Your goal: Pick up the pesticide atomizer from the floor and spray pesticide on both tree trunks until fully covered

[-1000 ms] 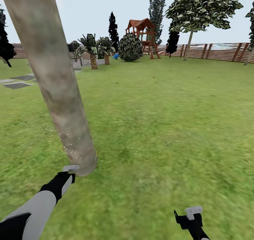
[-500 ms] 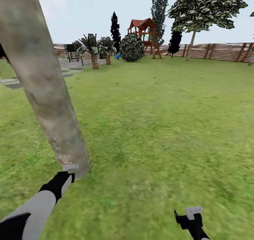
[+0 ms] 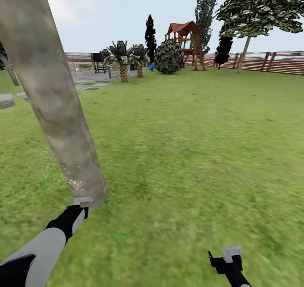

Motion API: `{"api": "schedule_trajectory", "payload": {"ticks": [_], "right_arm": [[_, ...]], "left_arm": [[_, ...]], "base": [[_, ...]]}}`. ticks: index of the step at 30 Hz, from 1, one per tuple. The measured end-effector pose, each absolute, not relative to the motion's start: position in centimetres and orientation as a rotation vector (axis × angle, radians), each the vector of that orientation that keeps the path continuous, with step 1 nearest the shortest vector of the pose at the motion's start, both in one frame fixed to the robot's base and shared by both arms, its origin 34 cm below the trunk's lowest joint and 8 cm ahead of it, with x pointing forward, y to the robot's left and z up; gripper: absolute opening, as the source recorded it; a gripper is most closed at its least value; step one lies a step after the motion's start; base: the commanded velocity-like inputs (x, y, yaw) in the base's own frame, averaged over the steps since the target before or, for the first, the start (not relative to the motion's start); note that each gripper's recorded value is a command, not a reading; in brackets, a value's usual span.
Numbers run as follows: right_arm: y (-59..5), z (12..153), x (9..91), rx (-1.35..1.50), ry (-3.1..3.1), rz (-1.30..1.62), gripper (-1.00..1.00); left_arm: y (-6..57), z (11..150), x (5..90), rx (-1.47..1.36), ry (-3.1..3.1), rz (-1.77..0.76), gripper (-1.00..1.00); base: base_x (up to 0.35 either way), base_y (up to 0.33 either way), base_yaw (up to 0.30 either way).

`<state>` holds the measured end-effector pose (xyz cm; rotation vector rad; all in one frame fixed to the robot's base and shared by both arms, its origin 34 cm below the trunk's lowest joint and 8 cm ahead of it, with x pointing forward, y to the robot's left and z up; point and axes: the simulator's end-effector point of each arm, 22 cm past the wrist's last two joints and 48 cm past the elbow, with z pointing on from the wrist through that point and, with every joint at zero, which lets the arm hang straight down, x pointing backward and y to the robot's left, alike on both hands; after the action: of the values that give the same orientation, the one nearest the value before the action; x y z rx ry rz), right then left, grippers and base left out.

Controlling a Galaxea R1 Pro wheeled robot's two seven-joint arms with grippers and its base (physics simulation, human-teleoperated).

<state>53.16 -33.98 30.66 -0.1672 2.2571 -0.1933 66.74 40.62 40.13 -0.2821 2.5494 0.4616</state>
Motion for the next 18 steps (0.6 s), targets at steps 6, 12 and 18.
{"api": "schedule_trajectory", "payload": {"ticks": [6, 12, 18], "right_arm": [[-33.96, 30.63, 53.11, -0.168, 2.258, -0.193, 1.00], [-33.96, 30.63, 53.11, -0.168, 2.258, -0.193, 1.00], [-33.96, 30.63, 53.10, -0.169, 2.258, -0.193, 1.00]], "left_arm": [[40.73, 40.10, 66.66, -0.283, 2.552, 0.464, -1.00], [40.59, 40.05, 66.66, -0.281, 2.553, 0.462, -1.00], [40.41, 40.04, 66.70, -0.280, 2.552, 0.460, -1.00]], "base": [[0.008, -0.276, 0.259], [0.138, -0.259, 0.240], [0.193, -0.226, 0.015]]}}
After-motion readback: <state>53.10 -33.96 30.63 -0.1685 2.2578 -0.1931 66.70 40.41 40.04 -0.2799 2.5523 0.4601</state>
